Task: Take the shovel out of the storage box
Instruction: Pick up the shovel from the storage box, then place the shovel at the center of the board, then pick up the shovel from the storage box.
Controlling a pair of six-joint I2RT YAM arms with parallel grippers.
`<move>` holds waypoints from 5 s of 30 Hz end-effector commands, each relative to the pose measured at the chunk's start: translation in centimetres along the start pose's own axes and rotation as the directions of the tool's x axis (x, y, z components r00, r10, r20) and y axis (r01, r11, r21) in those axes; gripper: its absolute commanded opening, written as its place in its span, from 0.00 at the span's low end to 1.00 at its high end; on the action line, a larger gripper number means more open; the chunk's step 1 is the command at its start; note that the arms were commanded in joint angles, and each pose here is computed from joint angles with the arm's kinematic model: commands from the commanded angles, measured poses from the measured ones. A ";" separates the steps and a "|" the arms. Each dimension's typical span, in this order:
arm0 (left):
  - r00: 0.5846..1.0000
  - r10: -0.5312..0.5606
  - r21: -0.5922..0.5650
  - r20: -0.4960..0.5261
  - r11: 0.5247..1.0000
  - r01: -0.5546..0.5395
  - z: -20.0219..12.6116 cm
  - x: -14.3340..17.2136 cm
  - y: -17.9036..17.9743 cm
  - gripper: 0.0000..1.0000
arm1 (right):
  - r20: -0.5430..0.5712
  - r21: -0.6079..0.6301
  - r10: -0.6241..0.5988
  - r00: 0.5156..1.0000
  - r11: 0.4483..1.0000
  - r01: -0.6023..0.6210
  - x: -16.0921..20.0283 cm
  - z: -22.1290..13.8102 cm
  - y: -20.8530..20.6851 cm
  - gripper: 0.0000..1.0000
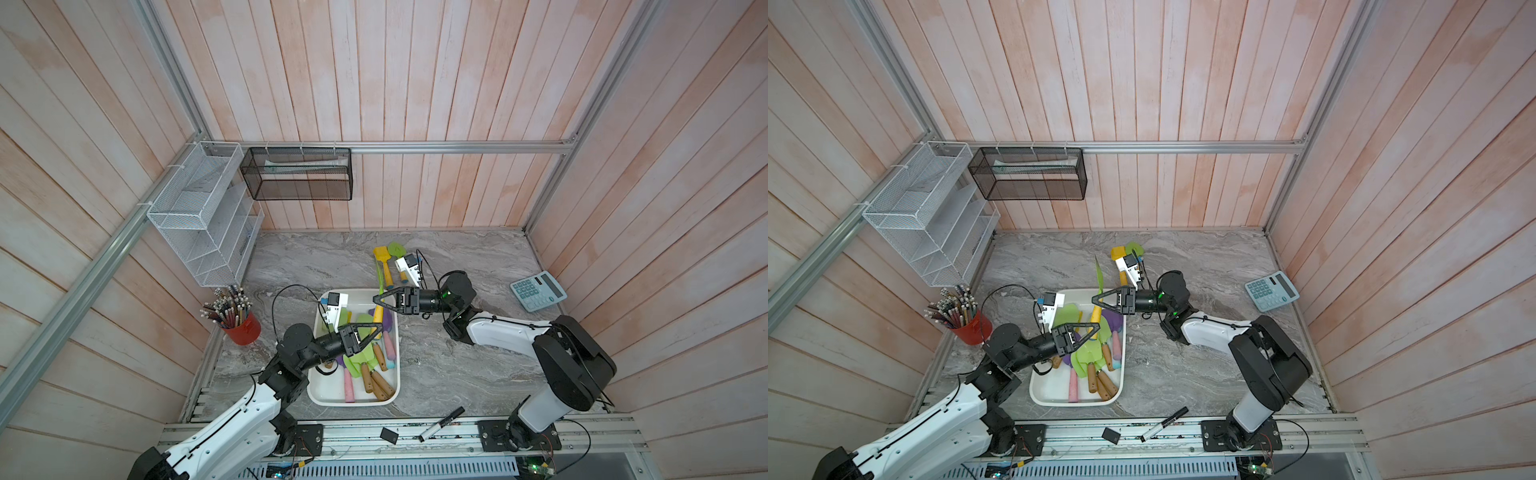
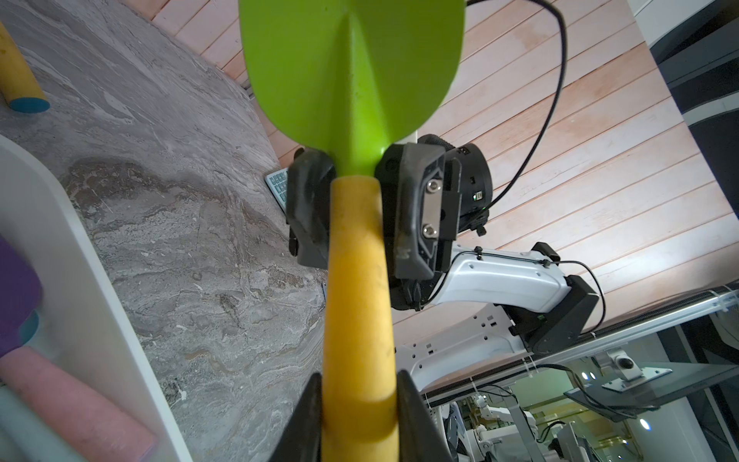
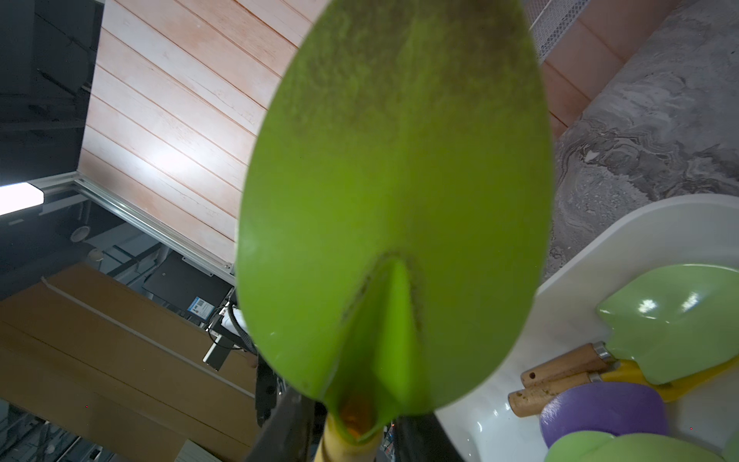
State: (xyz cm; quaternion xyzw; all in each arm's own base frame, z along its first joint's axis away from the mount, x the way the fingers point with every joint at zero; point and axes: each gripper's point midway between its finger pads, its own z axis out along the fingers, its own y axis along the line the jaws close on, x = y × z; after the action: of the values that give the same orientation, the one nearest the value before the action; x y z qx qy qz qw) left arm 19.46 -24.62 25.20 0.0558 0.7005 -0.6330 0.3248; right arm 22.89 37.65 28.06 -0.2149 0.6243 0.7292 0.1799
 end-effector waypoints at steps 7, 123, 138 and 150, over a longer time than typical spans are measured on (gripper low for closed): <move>1.000 0.019 0.000 -0.002 1.000 -0.019 -0.2 0.3 0.2 0.27 | 0.012 -0.051 -0.047 0.999 0.998 0.047 -0.8 0.3 1.7 0.17; 0.967 -0.166 -0.750 -0.193 0.660 -0.036 -2.3 7.8 13.6 0.58 | 0.130 0.946 -0.141 0.981 0.314 -0.081 -14.1 -18.8 -22.4 0.54; 0.943 -0.195 -0.903 -0.271 0.391 -0.178 -4.1 11.9 13.8 0.57 | 0.085 0.917 -0.097 0.992 0.396 -0.040 -4.6 -17.4 -18.4 0.54; 0.934 -0.193 -0.935 -0.301 0.252 -0.249 -3.7 14.5 14.3 0.54 | 0.070 0.915 -0.056 0.996 0.402 -0.042 -1.0 -18.4 -18.8 0.54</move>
State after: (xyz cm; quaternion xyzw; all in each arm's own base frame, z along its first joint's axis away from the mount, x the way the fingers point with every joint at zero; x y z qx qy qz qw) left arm 13.49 -23.94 5.38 -0.0085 0.9850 -0.0674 0.1589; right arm 35.65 22.22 10.33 -0.0476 0.9165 0.2653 0.2957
